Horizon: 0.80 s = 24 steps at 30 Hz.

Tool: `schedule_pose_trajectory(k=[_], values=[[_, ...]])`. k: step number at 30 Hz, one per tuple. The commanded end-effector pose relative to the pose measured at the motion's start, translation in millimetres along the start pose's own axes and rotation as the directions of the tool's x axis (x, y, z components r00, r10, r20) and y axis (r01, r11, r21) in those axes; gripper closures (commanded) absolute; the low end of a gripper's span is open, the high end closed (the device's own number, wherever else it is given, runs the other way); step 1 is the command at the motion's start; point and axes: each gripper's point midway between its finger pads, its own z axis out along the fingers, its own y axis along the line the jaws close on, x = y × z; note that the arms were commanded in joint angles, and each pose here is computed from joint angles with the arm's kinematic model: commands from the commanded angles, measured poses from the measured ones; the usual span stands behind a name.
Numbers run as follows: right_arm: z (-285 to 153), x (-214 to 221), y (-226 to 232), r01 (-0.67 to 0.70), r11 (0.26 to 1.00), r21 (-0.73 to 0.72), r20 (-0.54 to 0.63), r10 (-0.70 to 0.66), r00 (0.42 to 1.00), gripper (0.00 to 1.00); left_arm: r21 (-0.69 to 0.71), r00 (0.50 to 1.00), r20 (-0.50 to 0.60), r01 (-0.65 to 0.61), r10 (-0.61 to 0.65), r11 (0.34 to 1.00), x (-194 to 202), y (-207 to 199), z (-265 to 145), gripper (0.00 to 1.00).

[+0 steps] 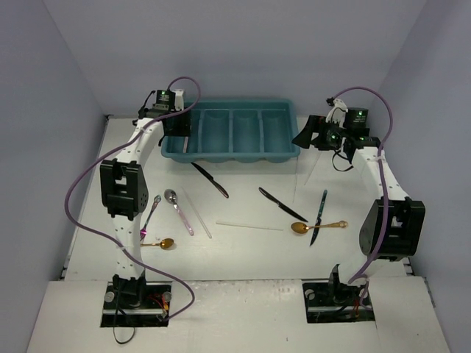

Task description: Sort the eating utensils into containers

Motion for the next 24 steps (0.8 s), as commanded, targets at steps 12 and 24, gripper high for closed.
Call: schedule_pose_trajectory(k=[12, 24], values=[[-17.3, -17.0, -10.9, 0.197, 0.975, 0.105, 0.036, -0.202, 0.979, 0.17, 0.098, 0.928, 0.362, -0.134, 0.09, 0.986, -93.6, -24.5, -176.5, 0.38], [-22.1, 5.9, -8.4, 0.315, 0.943, 0.104, -0.007, -0.316, 0.949, 0.17, -0.065, 0.995, -0.073, -0.073, 0.069, 0.995, 110.7, 75.9, -209.0, 0.37]])
